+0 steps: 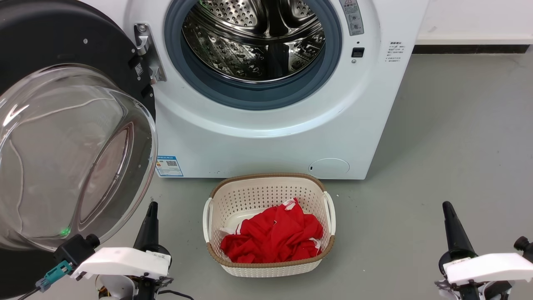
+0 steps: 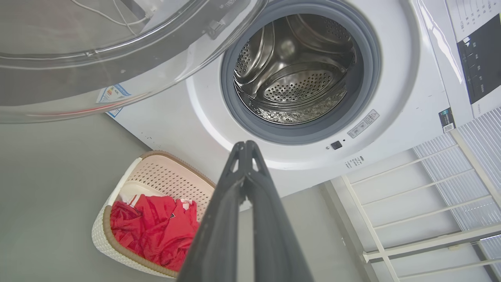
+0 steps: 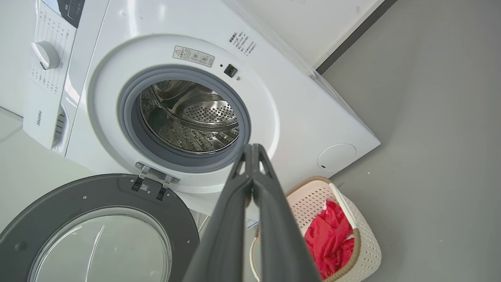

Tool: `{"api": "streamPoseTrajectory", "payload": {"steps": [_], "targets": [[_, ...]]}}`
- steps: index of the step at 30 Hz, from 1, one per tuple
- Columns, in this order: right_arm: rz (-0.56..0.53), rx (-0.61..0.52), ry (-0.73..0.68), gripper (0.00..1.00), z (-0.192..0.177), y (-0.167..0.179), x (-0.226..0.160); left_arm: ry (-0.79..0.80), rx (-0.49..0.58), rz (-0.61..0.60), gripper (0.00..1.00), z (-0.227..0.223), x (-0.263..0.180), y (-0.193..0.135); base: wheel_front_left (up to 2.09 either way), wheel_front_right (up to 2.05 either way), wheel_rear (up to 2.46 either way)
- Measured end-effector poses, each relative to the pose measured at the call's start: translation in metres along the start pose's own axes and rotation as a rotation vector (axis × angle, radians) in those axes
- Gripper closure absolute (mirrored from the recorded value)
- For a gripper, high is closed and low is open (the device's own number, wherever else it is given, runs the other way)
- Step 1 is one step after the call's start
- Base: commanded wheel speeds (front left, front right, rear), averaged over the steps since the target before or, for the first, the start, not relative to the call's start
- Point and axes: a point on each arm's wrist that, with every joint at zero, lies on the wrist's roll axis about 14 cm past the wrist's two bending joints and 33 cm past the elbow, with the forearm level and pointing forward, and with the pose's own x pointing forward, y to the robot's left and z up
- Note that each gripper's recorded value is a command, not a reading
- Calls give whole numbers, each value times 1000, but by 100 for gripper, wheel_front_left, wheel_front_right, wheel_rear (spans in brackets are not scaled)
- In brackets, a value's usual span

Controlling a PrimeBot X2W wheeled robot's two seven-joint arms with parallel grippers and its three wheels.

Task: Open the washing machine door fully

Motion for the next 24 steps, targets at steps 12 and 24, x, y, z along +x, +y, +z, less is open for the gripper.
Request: {"api": "streamPoseTrajectory", "payload": {"steps": [12,24], "targets": [[-3,140,1,100,2,1,3,7,-139,-7,100,2,2,-1,0,0,0],[-3,267,6,100,4,1,6,15,-267,-11,100,3,2,-1,0,0,0]]}}
